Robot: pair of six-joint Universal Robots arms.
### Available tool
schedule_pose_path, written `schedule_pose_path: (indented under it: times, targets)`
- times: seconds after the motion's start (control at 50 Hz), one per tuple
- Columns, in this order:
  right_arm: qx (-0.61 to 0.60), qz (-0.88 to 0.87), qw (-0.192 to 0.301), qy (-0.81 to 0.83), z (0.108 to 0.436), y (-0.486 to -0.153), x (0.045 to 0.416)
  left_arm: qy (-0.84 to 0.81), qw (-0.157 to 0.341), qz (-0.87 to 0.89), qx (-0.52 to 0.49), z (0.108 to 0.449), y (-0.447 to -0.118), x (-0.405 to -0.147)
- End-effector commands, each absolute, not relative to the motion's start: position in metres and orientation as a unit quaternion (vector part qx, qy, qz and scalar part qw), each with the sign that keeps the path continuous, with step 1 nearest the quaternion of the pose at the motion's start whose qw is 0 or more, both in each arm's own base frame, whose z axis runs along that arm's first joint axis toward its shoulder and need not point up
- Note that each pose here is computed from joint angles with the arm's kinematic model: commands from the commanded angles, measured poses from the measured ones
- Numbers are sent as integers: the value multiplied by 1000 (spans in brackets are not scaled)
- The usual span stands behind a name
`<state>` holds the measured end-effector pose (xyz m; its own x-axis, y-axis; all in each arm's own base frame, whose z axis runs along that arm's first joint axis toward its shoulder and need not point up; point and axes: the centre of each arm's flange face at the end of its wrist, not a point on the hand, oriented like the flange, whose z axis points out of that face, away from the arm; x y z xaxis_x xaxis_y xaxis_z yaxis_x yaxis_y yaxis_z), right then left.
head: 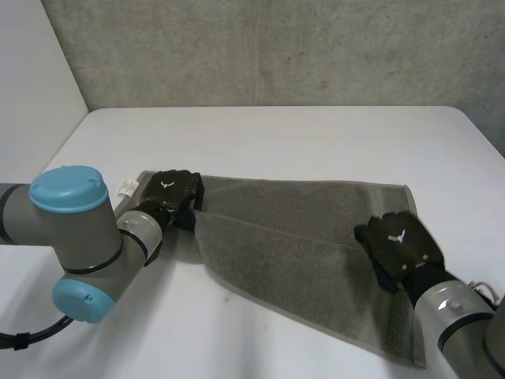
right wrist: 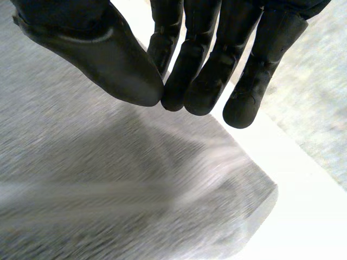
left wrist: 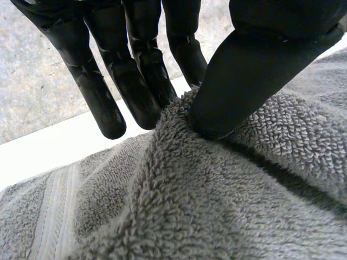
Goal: Fold the towel.
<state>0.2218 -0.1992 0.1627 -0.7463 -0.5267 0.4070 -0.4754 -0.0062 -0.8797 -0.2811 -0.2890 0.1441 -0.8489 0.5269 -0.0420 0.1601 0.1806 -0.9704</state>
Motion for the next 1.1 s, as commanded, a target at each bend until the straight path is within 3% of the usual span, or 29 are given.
schedule_pose_path:
  times: [0.02, 0.34, 0.8, 1.1]
  targets:
    - [-354, -610, 24, 709, 171, -195, 220, -763, 153, 584, -230, 153, -278, -276]
    - [-386, -482, 71, 784, 144, -153, 209, -767, 152, 580, -230, 149, -277, -276]
    - [-397, -512, 70, 759, 113, -161, 210, -769, 152, 577, -231, 147, -276, -275]
    - [-400, -539, 48, 740, 112, -181, 212, -770, 153, 575, -232, 146, -275, -275]
